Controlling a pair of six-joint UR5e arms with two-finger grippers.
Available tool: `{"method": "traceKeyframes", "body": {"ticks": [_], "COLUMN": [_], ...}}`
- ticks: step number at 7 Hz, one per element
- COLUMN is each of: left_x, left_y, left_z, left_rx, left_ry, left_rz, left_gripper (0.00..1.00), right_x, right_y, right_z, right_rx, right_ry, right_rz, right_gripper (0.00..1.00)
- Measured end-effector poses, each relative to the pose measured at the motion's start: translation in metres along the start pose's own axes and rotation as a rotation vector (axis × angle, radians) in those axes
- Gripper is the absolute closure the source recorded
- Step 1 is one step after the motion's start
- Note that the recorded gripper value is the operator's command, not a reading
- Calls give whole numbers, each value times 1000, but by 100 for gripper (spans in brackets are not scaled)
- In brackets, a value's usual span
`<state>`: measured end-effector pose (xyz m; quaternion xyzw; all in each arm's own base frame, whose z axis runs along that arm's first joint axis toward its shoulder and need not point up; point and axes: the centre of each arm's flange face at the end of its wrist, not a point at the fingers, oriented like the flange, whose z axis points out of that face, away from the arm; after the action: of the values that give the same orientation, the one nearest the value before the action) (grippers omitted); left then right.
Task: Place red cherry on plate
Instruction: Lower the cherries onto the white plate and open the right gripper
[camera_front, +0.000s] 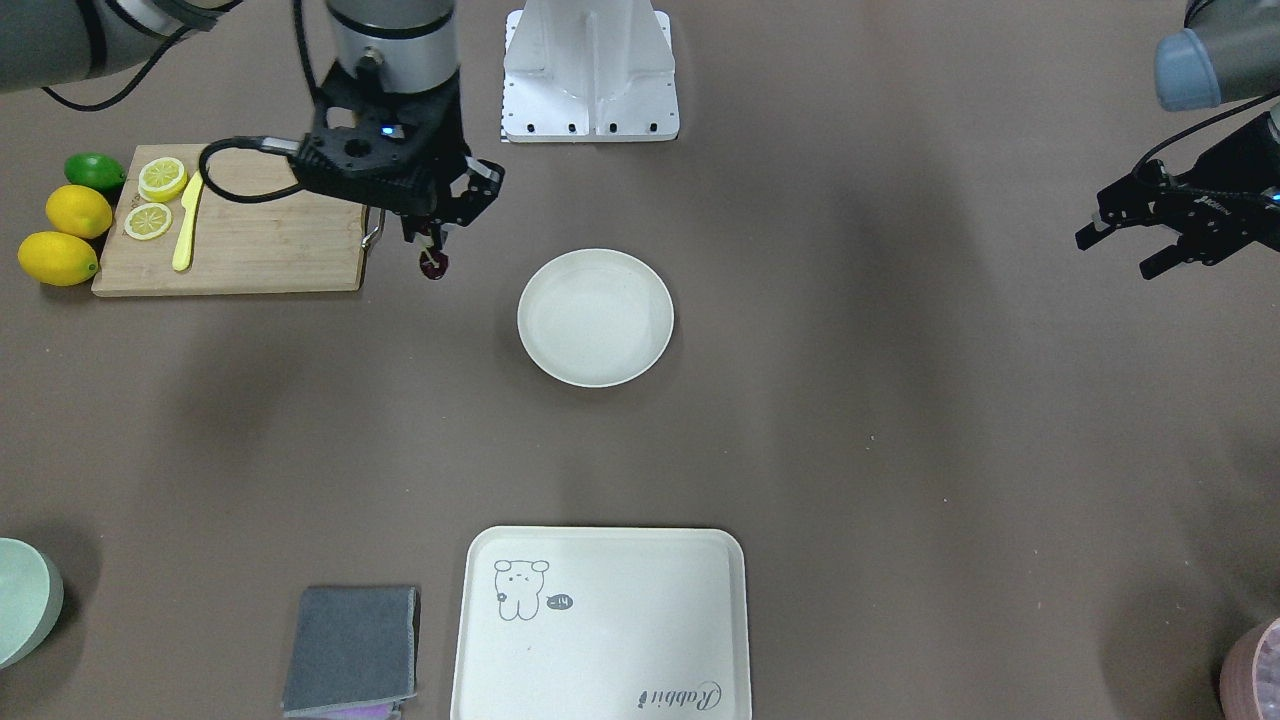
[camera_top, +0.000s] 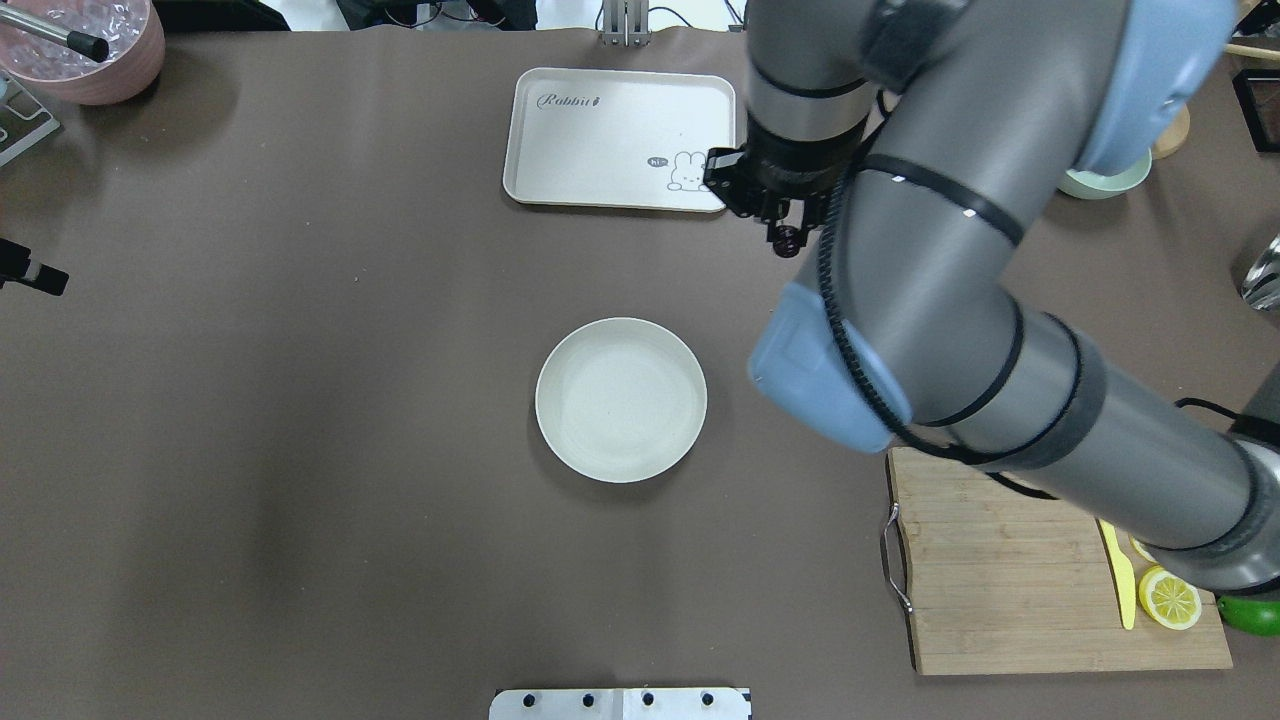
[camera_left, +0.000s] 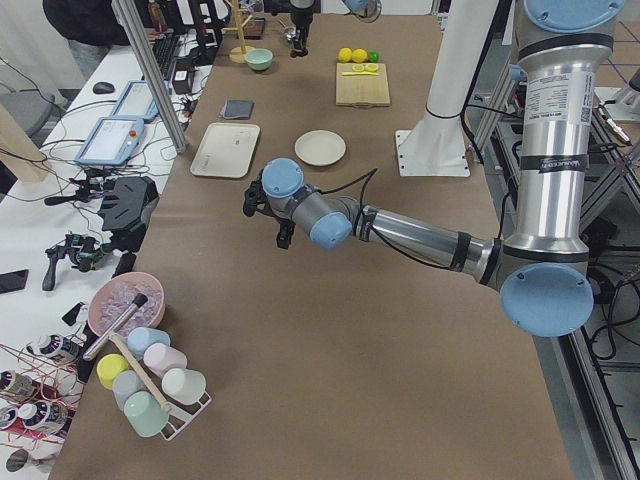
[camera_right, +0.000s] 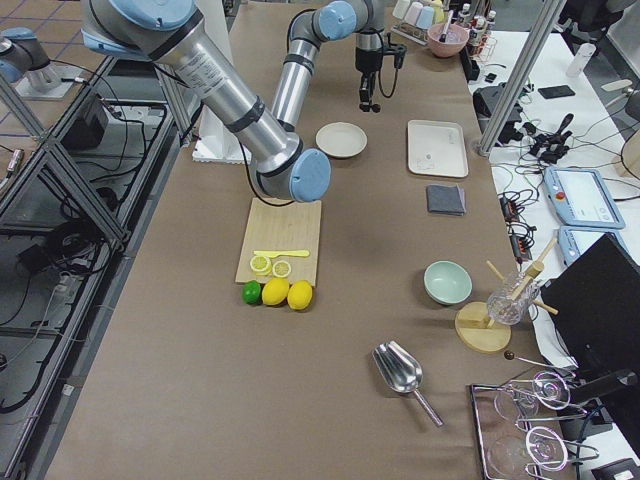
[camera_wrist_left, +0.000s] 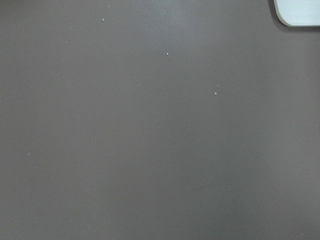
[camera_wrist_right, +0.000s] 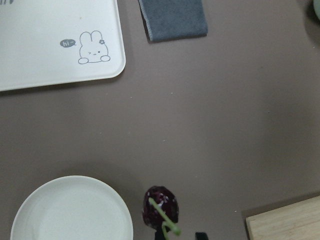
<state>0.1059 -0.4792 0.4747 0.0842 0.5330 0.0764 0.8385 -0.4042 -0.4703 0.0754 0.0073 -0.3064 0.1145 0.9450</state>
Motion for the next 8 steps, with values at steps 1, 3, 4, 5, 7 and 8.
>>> {"method": "traceKeyframes", "body": {"ticks": [1, 3, 4, 5, 7, 8], "left_x": [-1, -2, -3, -3, -3, -4], "left_y": [0, 1, 1, 1, 1, 1], "left_z": [-1, -2, -3, -3, -2, -2], "left_rx": [1, 4, 5, 5, 4, 4], "left_ry": [-1, -2, -2, -3, -3, -4], "left_rz": [-1, -5, -6, -6, -7, -7], "left_gripper": [2, 2, 2, 2, 2, 2], "right_x": [-39, -98, -113, -123, -136, -141], "right_y": [29, 79, 93, 99, 109, 114], "right_z": [26, 100, 128, 150, 187, 204], "right_rx": [16, 49, 63, 77, 107, 125], "right_ry": [0, 19, 24, 25, 26, 28], "right_rz": [-11, -24, -22, -17, -17, -26], "right_gripper": [100, 100, 100, 100, 100, 100]}}
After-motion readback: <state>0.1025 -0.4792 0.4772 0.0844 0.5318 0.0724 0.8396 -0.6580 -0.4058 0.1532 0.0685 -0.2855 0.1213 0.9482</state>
